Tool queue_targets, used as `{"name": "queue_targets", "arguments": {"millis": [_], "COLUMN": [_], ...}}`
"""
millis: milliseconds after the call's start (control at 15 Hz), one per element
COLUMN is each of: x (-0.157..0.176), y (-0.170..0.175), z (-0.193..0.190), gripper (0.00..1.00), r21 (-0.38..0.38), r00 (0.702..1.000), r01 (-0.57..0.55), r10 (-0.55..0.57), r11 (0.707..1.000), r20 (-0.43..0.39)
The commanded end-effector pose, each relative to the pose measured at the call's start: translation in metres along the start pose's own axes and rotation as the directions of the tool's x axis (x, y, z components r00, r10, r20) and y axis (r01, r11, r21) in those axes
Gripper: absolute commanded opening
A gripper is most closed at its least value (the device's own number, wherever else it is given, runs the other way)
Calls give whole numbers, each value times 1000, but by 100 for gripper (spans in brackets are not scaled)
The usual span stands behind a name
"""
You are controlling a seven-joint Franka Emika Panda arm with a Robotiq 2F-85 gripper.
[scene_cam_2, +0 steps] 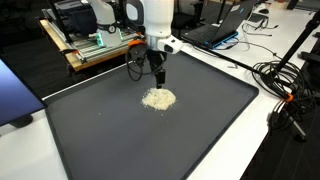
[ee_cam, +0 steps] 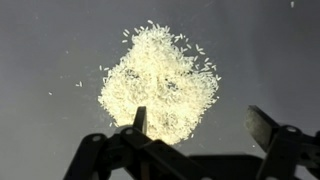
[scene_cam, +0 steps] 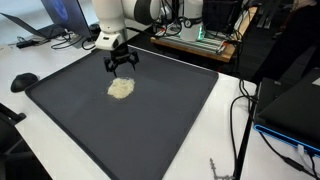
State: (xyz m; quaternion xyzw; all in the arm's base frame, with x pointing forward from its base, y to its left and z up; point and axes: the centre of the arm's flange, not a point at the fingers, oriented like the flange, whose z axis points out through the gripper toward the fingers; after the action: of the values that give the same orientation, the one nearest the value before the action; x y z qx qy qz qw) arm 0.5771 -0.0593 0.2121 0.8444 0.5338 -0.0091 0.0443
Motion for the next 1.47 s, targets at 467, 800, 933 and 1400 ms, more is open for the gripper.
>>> {"name": "queue_targets", "arguments": {"millis": [467,800,933,1400], "x": [60,91,110,160], "y": [6,9,11,24], "z": [-3,8,13,39], "gripper": [100,100,100,100], "r21": [-1,-22,-27,-3], "r00": [963,924,906,770], "r01": [-40,-85,-81,-75], "r10": [39,87,85,60], "r11": [999,996,996,997], "r20": [268,373,415,635]}}
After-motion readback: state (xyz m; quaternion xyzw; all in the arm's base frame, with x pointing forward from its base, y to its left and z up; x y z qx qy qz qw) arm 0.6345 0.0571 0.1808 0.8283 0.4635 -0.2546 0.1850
